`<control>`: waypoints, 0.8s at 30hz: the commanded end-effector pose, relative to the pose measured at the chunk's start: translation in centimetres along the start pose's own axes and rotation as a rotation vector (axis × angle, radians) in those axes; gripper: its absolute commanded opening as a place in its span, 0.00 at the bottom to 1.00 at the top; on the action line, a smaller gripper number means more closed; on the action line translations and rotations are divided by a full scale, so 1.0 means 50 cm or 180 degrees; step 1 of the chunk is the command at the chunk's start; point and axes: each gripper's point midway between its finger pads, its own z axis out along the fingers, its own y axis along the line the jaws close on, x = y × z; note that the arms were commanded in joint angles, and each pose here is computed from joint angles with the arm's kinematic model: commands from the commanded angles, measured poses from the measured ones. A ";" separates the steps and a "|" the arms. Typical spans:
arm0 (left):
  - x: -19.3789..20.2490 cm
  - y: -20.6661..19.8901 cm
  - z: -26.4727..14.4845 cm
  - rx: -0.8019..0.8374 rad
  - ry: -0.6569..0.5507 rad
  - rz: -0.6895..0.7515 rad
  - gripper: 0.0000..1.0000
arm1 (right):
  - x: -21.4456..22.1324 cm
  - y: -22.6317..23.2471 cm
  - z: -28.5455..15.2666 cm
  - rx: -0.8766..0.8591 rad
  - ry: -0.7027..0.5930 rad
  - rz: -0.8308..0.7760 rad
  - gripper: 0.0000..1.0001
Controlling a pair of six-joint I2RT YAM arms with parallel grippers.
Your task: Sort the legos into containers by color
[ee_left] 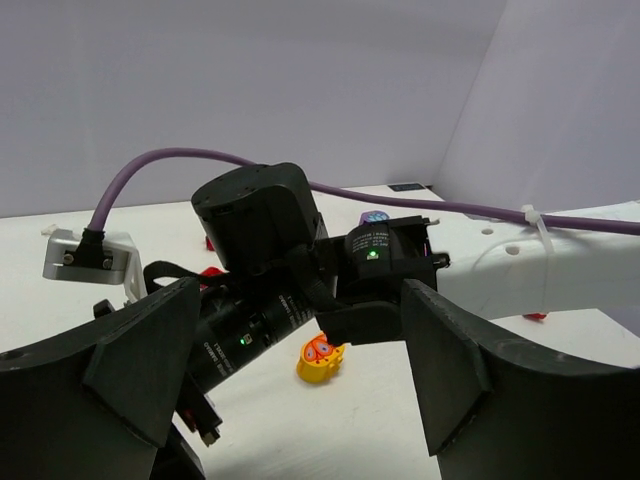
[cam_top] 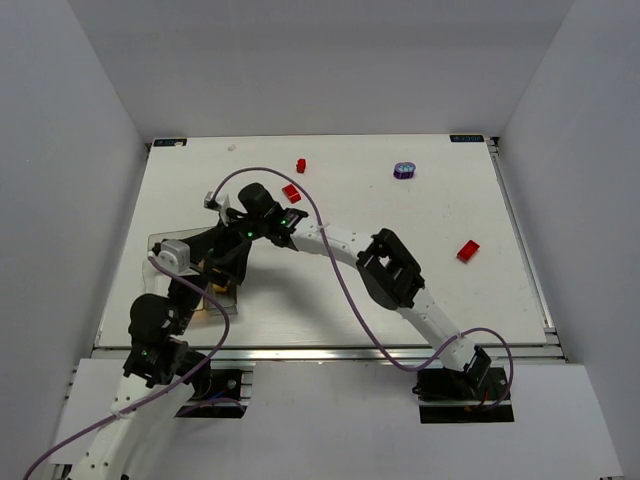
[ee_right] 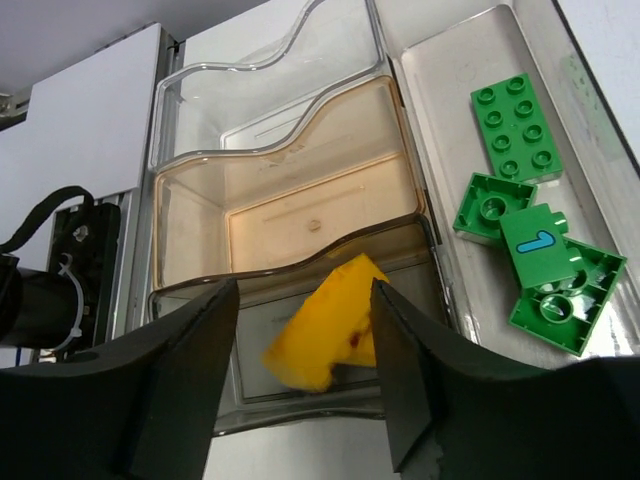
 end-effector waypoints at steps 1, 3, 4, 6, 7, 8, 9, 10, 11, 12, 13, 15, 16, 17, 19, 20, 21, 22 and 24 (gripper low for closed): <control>-0.015 0.005 0.005 -0.0069 0.0013 -0.0028 0.91 | -0.112 0.042 -0.047 -0.0004 -0.0279 -0.0382 0.63; -0.012 0.005 0.006 -0.0068 0.0033 -0.0034 0.91 | -0.127 0.052 -0.056 -0.0012 -0.0314 -0.0434 0.63; -0.008 0.005 0.008 -0.0069 0.0057 -0.0045 0.90 | -0.124 0.046 -0.064 0.0041 -0.0270 -0.0386 0.60; -0.005 0.003 0.010 -0.0057 0.0070 -0.0065 0.82 | -0.146 0.034 -0.089 0.0169 -0.0315 -0.0380 0.41; 0.001 -0.004 0.012 0.0014 0.0105 -0.0073 0.75 | -0.159 0.012 -0.111 0.0335 -0.0347 -0.0308 0.32; 0.005 -0.007 0.014 0.0042 0.0117 -0.0103 0.50 | -0.179 0.010 -0.134 0.0405 -0.0397 -0.0299 0.15; 0.006 -0.012 0.018 0.0081 0.0121 -0.0122 0.34 | -0.193 -0.014 -0.165 0.0514 -0.0444 -0.0252 0.08; 0.013 -0.020 0.021 0.0159 0.0169 -0.0136 0.19 | -0.198 -0.051 -0.202 0.0682 -0.0473 -0.0185 0.00; 0.031 -0.021 0.031 0.0176 0.0287 -0.0168 0.00 | -0.199 -0.085 -0.241 0.0835 -0.0477 -0.0052 0.00; 0.045 -0.023 0.036 0.0201 0.0389 -0.0200 0.00 | -0.219 -0.094 -0.282 0.0953 -0.0535 -0.0019 0.00; 0.045 -0.033 0.045 0.0274 0.0457 -0.0225 0.00 | -0.212 -0.126 -0.324 0.1082 -0.0540 0.0076 0.00; 0.118 -0.026 0.069 0.0215 0.0951 -0.0392 0.00 | -0.220 -0.155 -0.410 0.1332 -0.0574 0.0208 0.00; 0.114 -0.035 0.088 0.0264 0.1060 -0.0431 0.00 | -0.200 -0.172 -0.435 0.1419 -0.0528 0.0311 0.00; 0.186 -0.023 0.106 0.0161 0.1504 -0.0560 0.00 | -0.198 -0.198 -0.509 0.1598 -0.0556 0.0471 0.00; 0.262 -0.031 0.110 0.0153 0.2126 -0.0663 0.03 | -0.181 -0.218 -0.579 0.1691 -0.0569 0.0726 0.00; 0.250 -0.046 0.142 0.0292 0.2225 -0.0676 0.12 | -0.180 -0.218 -0.628 0.1679 -0.0617 0.0796 0.13; 0.338 -0.041 0.131 0.0266 0.2814 -0.0781 0.34 | -0.171 -0.194 -0.641 0.1463 -0.0604 0.0909 0.25; 0.363 -0.041 0.136 0.0290 0.3064 -0.0798 0.42 | -0.160 -0.196 -0.681 0.1409 -0.0660 0.1006 0.46; 0.413 -0.056 0.149 0.0632 0.3638 -0.0795 0.61 | -0.122 -0.169 -0.743 0.1179 -0.0740 0.1157 0.58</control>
